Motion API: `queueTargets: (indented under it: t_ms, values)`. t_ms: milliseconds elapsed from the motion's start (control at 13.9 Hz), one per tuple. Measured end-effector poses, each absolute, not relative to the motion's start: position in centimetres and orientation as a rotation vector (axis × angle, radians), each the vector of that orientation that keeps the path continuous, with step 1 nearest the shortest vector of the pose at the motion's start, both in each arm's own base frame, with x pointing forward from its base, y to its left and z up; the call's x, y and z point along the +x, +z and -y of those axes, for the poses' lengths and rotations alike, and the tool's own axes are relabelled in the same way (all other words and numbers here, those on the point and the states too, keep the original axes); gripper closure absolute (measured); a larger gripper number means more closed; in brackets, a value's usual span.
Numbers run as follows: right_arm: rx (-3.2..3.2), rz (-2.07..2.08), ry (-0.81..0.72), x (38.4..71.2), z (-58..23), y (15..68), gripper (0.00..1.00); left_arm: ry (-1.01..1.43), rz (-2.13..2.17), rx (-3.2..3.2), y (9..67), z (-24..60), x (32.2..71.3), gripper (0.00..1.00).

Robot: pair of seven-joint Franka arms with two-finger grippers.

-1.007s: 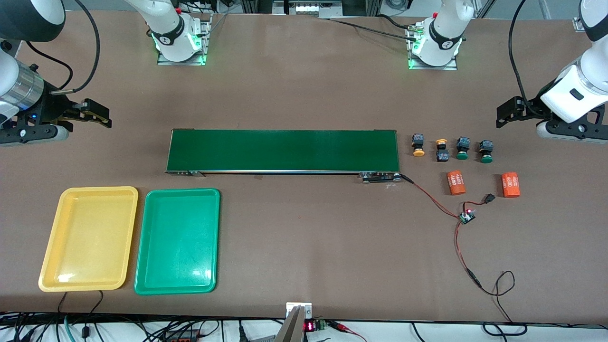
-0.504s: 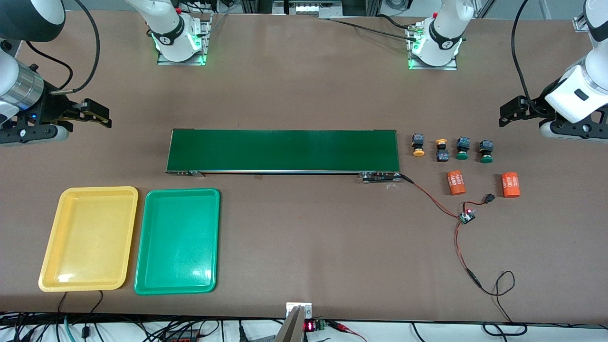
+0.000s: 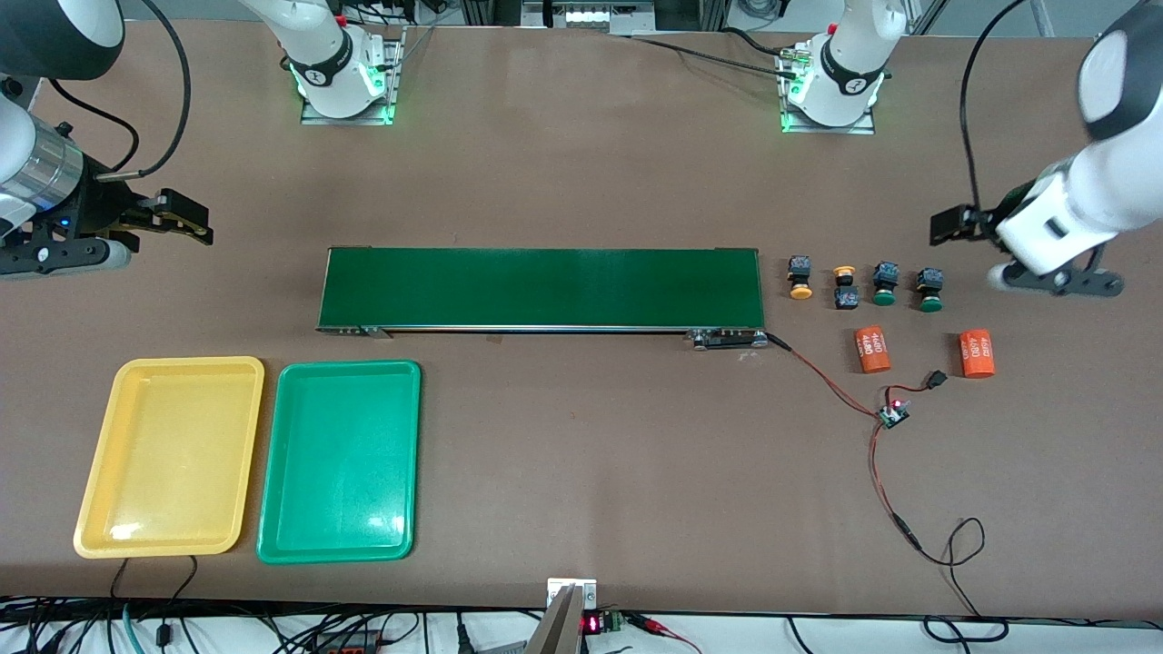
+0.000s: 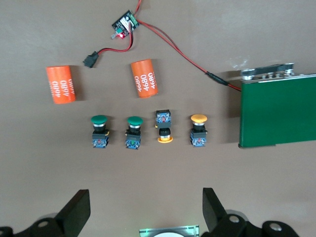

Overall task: Sort buttons by color to trays
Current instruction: 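Reach the left gripper down to an orange cylinder, then grasp the orange cylinder with the left gripper and lift it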

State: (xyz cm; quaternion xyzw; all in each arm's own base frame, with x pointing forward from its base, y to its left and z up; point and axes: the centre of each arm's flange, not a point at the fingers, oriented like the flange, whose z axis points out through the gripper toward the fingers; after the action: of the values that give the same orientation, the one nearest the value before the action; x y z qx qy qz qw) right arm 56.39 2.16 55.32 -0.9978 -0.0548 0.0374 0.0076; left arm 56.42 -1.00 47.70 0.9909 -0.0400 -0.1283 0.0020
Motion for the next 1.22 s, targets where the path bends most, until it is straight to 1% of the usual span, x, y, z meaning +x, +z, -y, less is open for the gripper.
queueTargets:
  t_ms: [216,504,719,1079,1151,1223]
  values:
    - [-3.12,0.167,0.119,56.4,-2.0,55.3,0.0,-0.39,0.123,3.113,40.9,1.0,58.7,0.0]
    - [-3.12,0.167,0.121,56.4,-1.9,55.2,0.0,-0.225,0.102,3.135,32.3,1.0,60.0,0.0]
    - [-3.119,0.17,0.13,56.5,-2.0,54.8,0.0,-0.134,0.094,3.144,26.8,0.7,59.6,0.0]
    - [-3.127,0.186,0.168,57.0,-2.4,53.5,0.0,-0.034,0.08,3.154,19.7,0.0,57.2,0.01]
    - [-3.137,0.2,0.183,57.1,-2.7,53.0,0.0,-0.031,0.08,3.154,19.0,0.0,56.9,0.04]
    - [-3.139,0.217,0.194,57.3,-3.2,52.6,0.0,-0.036,0.08,3.154,18.5,0.0,56.7,0.16]
